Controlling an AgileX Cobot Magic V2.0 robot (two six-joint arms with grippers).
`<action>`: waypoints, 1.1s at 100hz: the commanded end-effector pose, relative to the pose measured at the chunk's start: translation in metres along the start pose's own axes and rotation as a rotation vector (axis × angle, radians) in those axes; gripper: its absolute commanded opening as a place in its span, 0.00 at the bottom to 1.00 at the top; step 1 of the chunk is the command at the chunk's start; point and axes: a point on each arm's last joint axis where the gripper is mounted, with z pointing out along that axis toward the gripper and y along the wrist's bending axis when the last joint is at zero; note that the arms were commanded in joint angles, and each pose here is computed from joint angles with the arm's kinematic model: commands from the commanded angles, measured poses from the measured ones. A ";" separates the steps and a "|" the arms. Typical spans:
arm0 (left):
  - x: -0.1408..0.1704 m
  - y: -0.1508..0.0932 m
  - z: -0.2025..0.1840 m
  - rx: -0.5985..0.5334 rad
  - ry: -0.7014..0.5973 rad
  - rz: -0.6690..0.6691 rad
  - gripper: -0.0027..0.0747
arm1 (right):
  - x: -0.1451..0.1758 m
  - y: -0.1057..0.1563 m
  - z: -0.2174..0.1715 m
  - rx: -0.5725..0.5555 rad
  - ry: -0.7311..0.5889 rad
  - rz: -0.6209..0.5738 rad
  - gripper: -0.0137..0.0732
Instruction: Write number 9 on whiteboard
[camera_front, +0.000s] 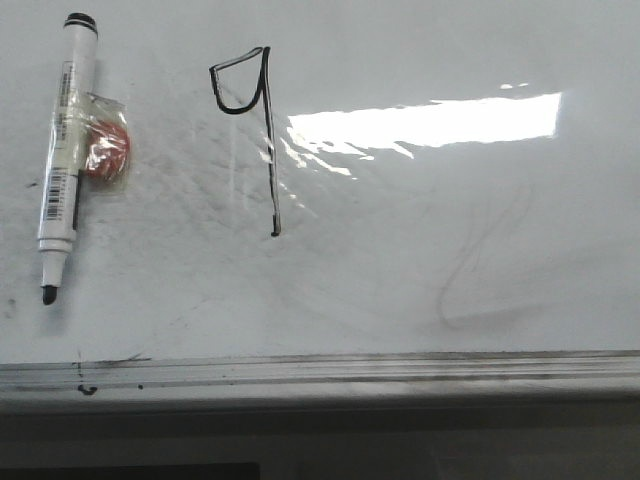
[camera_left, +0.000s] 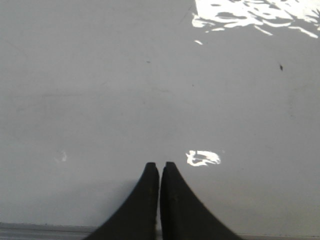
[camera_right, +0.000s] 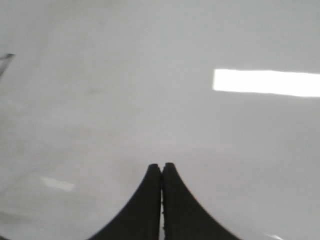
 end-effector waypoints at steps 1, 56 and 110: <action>0.008 0.000 0.002 0.002 -0.035 -0.004 0.01 | 0.003 -0.008 -0.004 0.120 0.002 -0.012 0.08; 0.008 0.000 0.002 0.002 -0.035 -0.004 0.01 | 0.029 -0.023 -0.021 0.460 0.246 0.060 0.08; 0.008 0.000 0.002 0.002 -0.035 -0.004 0.01 | 0.029 -0.023 -0.021 0.460 0.247 0.060 0.08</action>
